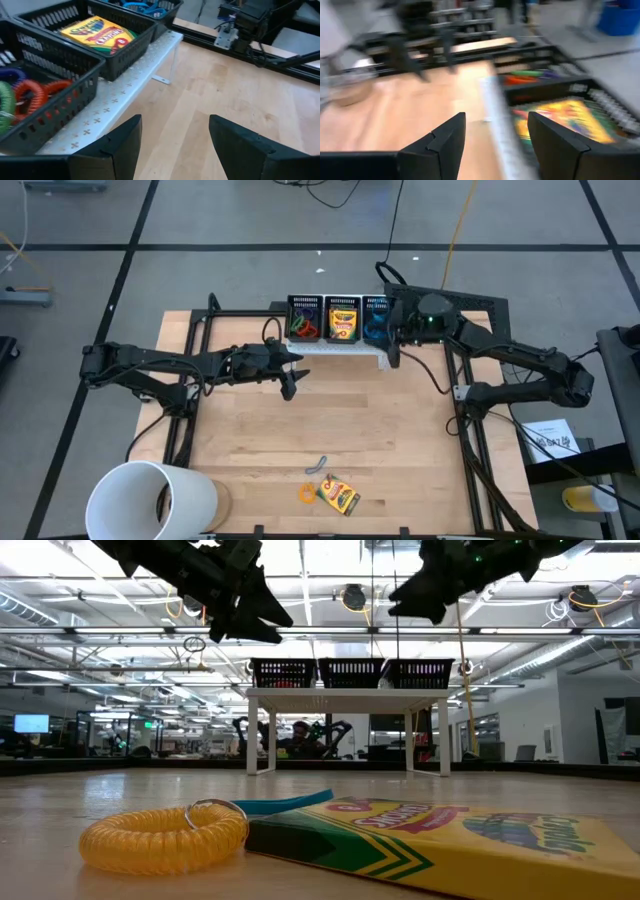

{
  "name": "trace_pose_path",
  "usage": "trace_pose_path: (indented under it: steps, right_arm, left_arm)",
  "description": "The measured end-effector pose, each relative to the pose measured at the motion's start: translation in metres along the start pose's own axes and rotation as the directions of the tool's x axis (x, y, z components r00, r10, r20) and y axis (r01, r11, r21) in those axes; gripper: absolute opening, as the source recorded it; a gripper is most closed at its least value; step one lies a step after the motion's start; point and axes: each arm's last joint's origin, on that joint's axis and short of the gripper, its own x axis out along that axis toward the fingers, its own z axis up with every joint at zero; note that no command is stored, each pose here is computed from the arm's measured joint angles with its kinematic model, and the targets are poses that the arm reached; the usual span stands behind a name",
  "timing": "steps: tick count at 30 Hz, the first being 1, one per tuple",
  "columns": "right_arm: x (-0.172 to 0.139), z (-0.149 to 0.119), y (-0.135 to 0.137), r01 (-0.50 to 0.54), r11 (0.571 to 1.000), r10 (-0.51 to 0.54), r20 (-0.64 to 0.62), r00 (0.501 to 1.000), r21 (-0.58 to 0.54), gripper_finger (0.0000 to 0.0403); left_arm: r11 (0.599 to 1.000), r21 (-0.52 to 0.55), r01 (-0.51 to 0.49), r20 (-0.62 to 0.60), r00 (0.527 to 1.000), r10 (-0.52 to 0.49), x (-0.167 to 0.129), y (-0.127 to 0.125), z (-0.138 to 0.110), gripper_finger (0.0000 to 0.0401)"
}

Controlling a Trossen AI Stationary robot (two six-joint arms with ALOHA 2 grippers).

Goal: Pick & Place Office Desk Supplies
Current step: Put the blue rubber band into the right black bin on the shelf

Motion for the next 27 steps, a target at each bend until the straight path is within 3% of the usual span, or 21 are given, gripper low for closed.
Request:
trace_pose_path:
  steps: [5,12,18,23,27]
  right_arm:
    - [0.006,0.000,0.026,-0.196,0.980,0.195,-0.009,0.981,-0.027,0.0201]
    - [0.009,-0.001,0.064,-0.430,0.900,0.429,-0.034,0.903,-0.067,0.0201]
    - [0.009,-0.006,0.089,-0.522,0.849,0.515,-0.085,0.853,-0.085,0.0201]
    - [0.010,-0.022,0.099,-0.564,0.821,0.549,-0.151,0.822,-0.088,0.0201]
    - [0.013,-0.036,0.102,-0.573,0.816,0.559,-0.156,0.815,-0.073,0.0199]
  left_arm:
    - [0.999,-0.007,0.041,-0.010,0.999,-0.041,0.000,-0.001,0.000,0.0241]
    - [0.998,-0.052,0.044,-0.011,0.999,-0.045,0.000,-0.001,0.000,0.0241]
    - [0.992,-0.103,0.072,-0.020,0.997,-0.075,0.000,-0.003,-0.001,0.0241]
    - [0.964,-0.098,0.247,-0.088,0.963,-0.256,0.001,-0.023,-0.010,0.0241]
    - [0.946,-0.016,0.325,-0.162,0.932,-0.323,0.005,-0.051,-0.029,0.0241]
